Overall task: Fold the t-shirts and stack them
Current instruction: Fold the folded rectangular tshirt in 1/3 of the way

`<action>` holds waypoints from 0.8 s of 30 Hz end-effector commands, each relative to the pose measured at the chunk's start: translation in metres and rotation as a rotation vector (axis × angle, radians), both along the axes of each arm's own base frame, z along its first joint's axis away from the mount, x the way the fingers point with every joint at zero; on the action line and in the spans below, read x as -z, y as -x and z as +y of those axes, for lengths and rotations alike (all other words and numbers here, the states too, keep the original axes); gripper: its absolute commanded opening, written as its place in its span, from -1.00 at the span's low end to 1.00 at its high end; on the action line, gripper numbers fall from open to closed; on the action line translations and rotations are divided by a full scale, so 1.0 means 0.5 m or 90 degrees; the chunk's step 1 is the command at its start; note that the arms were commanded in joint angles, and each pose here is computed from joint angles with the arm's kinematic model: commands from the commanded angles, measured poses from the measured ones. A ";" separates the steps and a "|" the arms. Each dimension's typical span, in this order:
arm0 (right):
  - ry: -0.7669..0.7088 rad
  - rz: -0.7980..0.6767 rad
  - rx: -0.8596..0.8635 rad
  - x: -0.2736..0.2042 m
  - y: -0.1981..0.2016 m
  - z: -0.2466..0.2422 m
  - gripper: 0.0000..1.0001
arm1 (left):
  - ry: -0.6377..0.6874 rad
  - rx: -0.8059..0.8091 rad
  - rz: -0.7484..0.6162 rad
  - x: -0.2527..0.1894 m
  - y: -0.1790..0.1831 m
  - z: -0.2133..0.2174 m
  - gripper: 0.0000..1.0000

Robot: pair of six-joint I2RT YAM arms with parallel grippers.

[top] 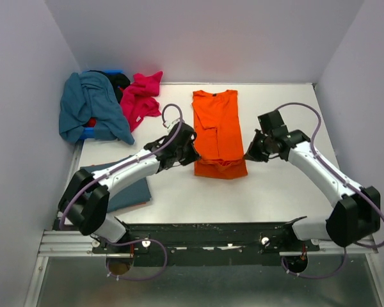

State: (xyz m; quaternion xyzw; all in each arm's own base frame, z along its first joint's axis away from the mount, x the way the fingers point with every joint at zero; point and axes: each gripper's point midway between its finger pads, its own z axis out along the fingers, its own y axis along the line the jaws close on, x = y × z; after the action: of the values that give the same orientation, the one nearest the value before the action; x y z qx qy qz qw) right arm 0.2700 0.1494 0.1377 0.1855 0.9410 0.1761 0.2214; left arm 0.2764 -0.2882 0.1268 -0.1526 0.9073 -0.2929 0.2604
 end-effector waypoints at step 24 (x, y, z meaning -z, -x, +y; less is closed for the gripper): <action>0.047 0.034 0.060 0.076 -0.314 -0.039 -0.99 | -0.037 -0.009 0.042 0.083 -0.254 0.003 -1.00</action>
State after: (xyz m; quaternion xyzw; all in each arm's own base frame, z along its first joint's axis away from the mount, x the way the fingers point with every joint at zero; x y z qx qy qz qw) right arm 0.4118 0.1281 0.1015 0.2358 0.9421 0.1193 0.2065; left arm 0.3937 -0.2841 0.0861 -0.1710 0.9220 -0.2514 0.2396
